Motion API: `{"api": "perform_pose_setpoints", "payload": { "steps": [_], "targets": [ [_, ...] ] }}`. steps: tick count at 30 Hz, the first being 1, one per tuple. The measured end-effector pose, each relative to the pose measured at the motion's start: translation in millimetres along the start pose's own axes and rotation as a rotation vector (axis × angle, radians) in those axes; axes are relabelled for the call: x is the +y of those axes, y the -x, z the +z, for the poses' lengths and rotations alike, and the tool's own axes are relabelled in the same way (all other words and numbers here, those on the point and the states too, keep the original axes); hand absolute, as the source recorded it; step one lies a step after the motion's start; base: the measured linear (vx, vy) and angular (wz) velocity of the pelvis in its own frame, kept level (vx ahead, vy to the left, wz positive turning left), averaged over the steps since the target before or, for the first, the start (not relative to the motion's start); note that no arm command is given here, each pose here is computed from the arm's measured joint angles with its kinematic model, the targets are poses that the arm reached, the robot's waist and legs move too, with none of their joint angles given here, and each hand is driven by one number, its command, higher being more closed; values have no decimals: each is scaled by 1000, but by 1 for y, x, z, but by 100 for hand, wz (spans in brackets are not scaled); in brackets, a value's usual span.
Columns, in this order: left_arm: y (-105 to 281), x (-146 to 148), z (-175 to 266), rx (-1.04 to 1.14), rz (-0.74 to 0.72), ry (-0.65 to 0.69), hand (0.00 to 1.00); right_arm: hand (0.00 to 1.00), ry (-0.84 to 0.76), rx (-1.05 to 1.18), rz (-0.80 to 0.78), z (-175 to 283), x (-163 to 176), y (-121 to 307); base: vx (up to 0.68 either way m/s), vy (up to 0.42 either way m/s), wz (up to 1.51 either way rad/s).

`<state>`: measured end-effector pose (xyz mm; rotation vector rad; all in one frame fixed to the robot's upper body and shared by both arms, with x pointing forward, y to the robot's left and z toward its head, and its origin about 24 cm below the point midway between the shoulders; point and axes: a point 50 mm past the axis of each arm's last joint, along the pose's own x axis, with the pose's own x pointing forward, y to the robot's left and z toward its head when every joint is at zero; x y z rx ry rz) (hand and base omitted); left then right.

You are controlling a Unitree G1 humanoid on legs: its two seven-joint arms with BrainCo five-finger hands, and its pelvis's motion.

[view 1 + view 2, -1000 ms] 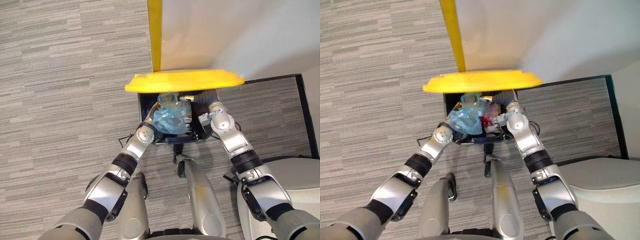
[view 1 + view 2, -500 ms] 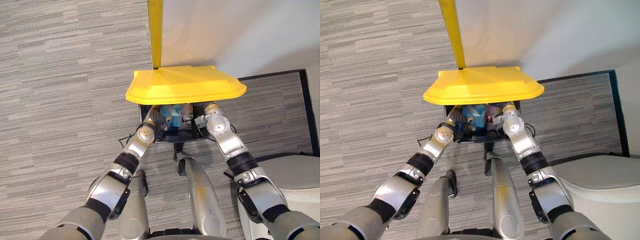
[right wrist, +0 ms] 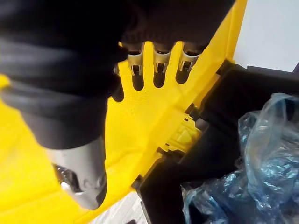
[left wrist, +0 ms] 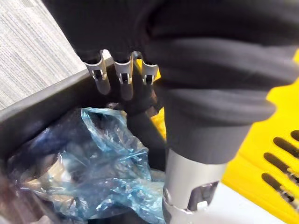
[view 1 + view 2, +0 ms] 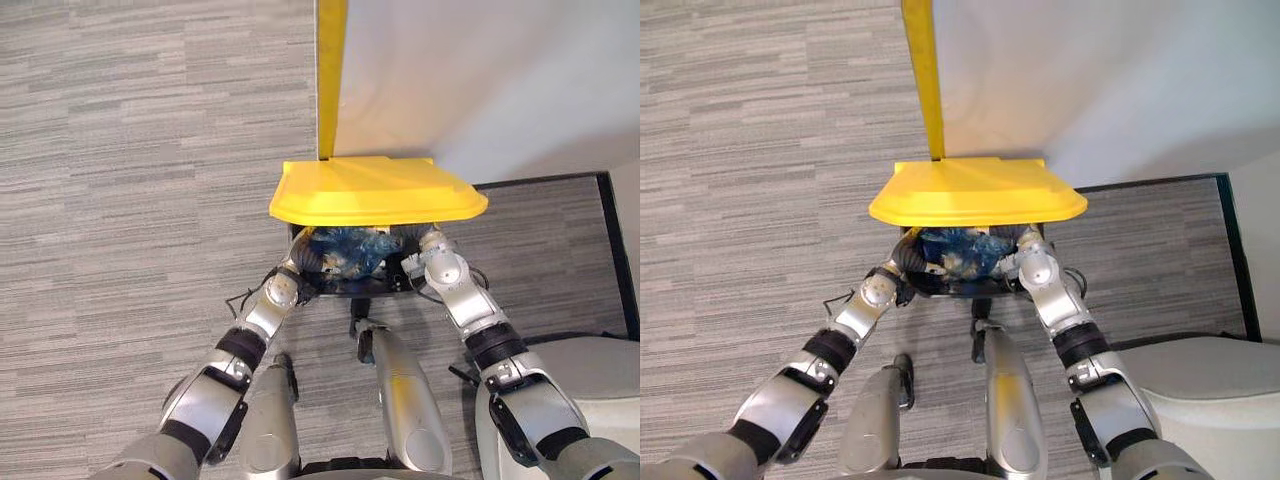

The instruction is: Gather rubbish on tea table into small bin, then transfer packed bag to large trash can.

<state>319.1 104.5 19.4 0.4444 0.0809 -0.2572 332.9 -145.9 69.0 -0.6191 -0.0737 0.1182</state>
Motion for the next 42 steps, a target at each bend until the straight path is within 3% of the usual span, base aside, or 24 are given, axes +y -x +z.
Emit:
{"api": "perform_pose_setpoints", "payload": {
  "steps": [5, 11, 15, 22, 29, 32, 35, 42],
  "targets": [
    [45, -5, -43, 93, 25, 161, 0, 0, -24, 142, 74, -41, 23, 34, 47, -19, 14],
    [117, -1, -115, 361, 142, 354, 0, 0, -77, 318, 144, -82, 42, 80, 18, -18, 14],
    [152, 7, -152, 535, 237, 391, 0, 0, -98, 376, 144, -95, 45, 90, -18, 3, 6],
    [213, -11, -198, 837, 279, 450, 0, 0, -156, 564, 242, -126, 79, 125, -94, 11, -11],
    [227, -21, -206, 913, 323, 508, 0, 0, -232, 812, 268, -161, 97, 186, -212, 30, -19],
    [230, -19, -208, 925, 353, 519, 0, 0, -331, 925, 177, -172, 99, 216, -179, -92, -12],
    [228, -18, -207, 920, 388, 551, 0, 0, -402, 991, 107, -177, 98, 229, -113, -210, -15],
    [215, -38, -200, 896, 342, 592, 0, 0, -400, 1086, 31, -192, 86, 248, -142, -67, -24]
  ]
}}
